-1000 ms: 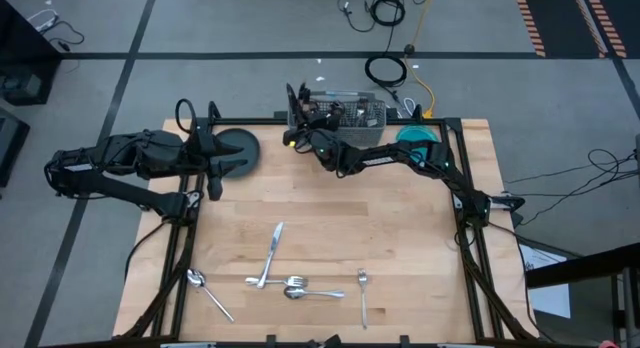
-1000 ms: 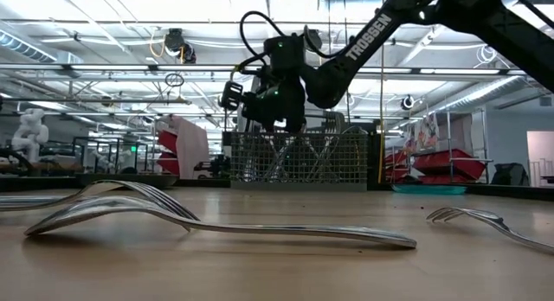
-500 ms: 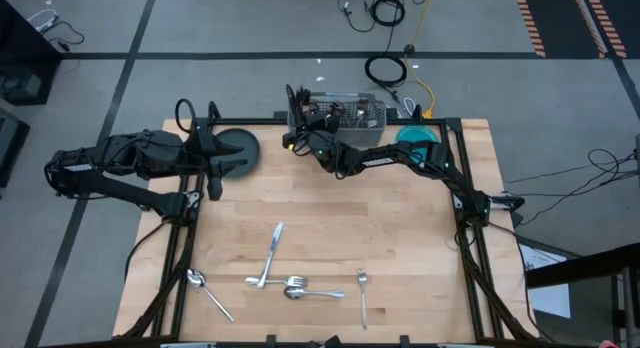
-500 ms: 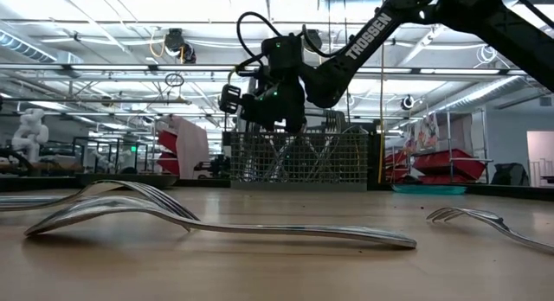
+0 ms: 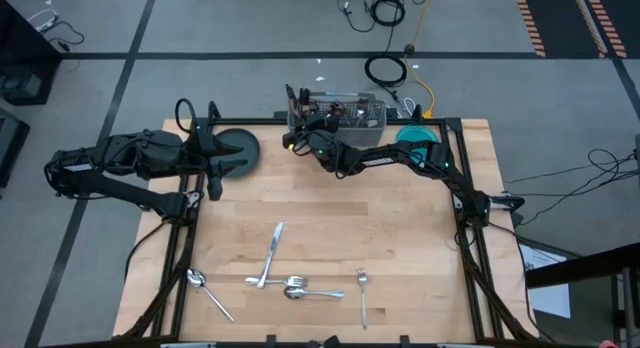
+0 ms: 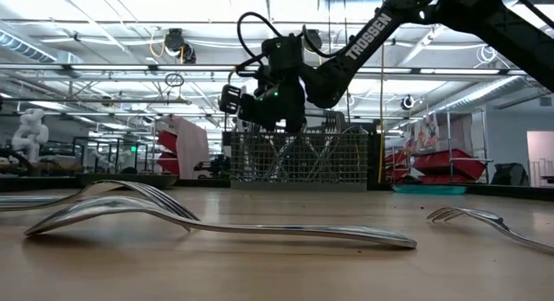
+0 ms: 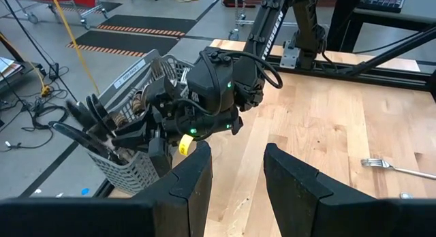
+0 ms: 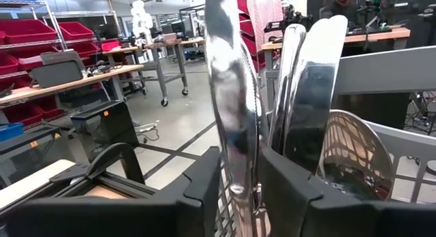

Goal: Sort silverware
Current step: Put the table knife into the silverware organizer

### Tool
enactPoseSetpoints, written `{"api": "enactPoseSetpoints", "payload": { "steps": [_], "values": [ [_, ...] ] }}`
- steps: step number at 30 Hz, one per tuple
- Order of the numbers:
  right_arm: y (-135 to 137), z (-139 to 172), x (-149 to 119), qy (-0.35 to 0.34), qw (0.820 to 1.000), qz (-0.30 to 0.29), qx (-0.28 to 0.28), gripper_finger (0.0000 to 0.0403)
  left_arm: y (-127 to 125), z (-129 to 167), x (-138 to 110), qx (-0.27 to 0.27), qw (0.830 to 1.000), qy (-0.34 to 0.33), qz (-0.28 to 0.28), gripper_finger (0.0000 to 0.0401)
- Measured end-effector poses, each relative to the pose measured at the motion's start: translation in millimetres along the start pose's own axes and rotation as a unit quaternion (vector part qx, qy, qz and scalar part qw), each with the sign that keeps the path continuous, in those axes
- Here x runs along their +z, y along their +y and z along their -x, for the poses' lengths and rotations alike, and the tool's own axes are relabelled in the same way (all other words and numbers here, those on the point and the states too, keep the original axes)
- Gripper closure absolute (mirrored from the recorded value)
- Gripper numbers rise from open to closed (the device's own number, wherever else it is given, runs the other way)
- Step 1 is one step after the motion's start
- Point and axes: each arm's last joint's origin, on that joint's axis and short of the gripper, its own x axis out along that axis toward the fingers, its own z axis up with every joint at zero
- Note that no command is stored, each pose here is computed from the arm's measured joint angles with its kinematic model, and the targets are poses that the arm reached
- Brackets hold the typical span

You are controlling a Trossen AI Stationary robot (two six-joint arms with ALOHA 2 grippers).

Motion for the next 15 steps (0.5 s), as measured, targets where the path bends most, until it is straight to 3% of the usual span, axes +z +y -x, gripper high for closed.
{"api": "enactPoseSetpoints", "payload": {
  "steps": [10,15],
  "values": [
    [6,5,6,-0.035,0.999,0.013,0.017,0.0261,0,0,0,0.0,1.0,0.0,0.011,0.0262],
    [21,22,44,-0.078,0.995,0.031,0.047,0.0238,0,0,-1,0.001,1.0,0.006,0.009,0.0262]
  ]
}}
